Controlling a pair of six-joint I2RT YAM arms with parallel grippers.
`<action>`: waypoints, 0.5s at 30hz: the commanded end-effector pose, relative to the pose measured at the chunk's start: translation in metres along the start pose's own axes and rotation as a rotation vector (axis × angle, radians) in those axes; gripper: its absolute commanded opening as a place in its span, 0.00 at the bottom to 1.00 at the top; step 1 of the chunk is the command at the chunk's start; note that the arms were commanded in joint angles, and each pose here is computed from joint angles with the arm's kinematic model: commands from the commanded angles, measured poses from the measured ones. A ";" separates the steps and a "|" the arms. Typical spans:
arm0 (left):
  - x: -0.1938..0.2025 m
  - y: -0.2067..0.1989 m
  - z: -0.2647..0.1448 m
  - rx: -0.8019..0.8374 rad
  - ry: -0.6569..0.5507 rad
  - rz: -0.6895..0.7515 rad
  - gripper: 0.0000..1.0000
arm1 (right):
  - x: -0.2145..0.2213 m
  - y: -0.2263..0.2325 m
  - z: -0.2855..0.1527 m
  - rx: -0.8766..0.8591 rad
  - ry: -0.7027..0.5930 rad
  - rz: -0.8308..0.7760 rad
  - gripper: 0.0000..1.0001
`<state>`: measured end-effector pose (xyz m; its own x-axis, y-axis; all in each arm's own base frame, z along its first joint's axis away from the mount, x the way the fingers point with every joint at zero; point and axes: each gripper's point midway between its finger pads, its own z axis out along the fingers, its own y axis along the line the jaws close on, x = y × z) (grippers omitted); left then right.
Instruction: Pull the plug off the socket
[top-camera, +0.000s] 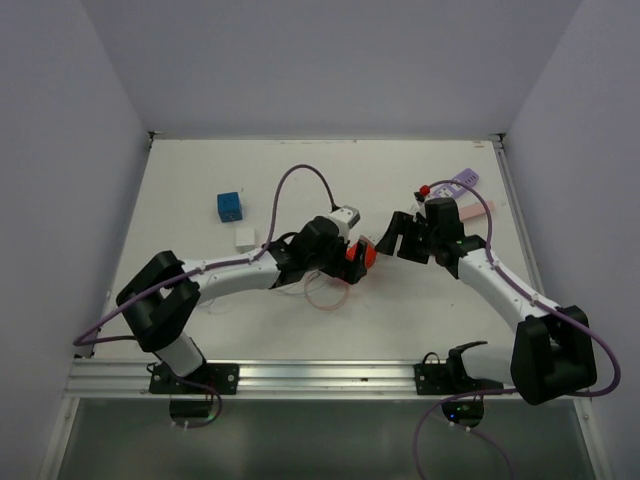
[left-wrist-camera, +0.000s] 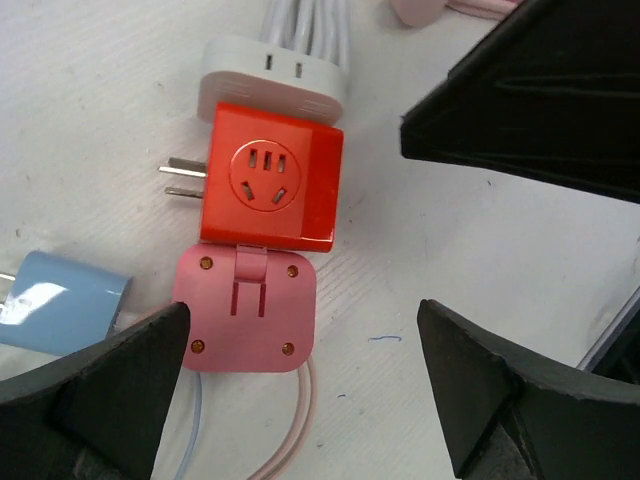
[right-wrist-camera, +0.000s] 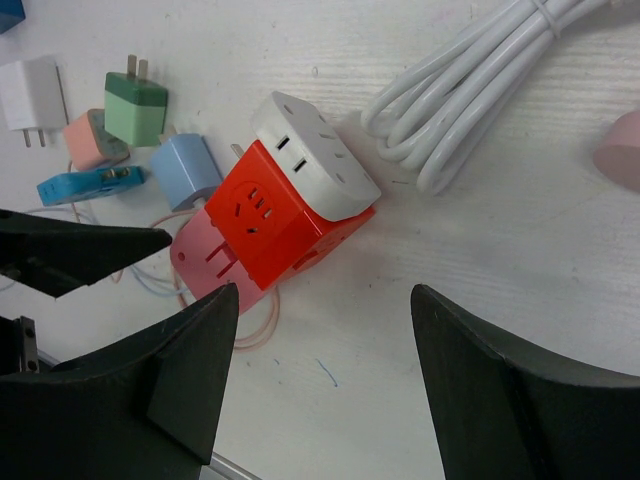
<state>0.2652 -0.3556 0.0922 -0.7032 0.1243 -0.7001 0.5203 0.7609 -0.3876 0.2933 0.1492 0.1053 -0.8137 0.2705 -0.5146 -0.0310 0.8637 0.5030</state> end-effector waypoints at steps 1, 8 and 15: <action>-0.015 0.006 -0.003 -0.087 -0.017 0.282 1.00 | -0.007 0.008 -0.002 -0.030 -0.018 -0.021 0.73; 0.001 0.009 0.013 -0.151 0.046 0.463 1.00 | -0.006 0.007 -0.005 -0.024 -0.025 -0.016 0.73; 0.017 0.011 0.028 -0.156 0.095 0.504 0.97 | -0.003 0.005 -0.009 -0.020 -0.029 -0.012 0.73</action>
<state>0.2639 -0.3544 0.0494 -0.4826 0.5299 -0.6973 0.7188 0.6946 0.0303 0.2923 0.1489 0.1059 -0.8123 0.2719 -0.5159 -0.0308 0.8634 0.5036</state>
